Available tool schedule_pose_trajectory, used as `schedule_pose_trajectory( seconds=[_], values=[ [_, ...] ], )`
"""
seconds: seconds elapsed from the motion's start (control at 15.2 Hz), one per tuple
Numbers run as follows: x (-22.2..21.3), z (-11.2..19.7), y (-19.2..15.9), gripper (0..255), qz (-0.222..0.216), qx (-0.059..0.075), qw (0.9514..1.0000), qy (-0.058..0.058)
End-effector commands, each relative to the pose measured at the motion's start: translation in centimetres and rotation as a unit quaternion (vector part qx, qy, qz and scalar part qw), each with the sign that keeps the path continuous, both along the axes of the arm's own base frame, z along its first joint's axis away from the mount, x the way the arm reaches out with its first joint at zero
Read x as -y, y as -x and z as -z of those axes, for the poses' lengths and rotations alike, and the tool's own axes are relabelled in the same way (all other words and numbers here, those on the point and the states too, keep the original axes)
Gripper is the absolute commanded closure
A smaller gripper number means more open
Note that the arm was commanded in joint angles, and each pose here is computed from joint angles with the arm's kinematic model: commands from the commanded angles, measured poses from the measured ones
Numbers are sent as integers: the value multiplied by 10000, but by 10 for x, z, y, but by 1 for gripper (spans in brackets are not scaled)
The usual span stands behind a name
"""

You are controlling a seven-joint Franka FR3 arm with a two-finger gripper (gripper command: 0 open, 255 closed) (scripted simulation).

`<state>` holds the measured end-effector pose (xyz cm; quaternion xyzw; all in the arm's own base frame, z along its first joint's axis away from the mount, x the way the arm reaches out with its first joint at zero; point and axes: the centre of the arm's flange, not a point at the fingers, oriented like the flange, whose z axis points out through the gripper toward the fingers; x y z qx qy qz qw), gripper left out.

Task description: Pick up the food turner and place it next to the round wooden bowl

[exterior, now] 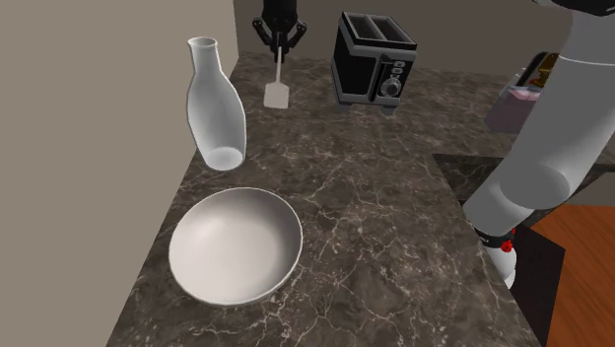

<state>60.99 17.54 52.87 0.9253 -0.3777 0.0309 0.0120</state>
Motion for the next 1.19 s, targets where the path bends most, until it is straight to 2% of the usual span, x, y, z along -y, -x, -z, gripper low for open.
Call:
schedule_pose_trajectory(
  seconds=[0.0,1.12],
  values=[
    [-6,1,26,255,4,-2,10000,3],
    [-57,1,244,255,4,-2,10000,3]
  ],
)
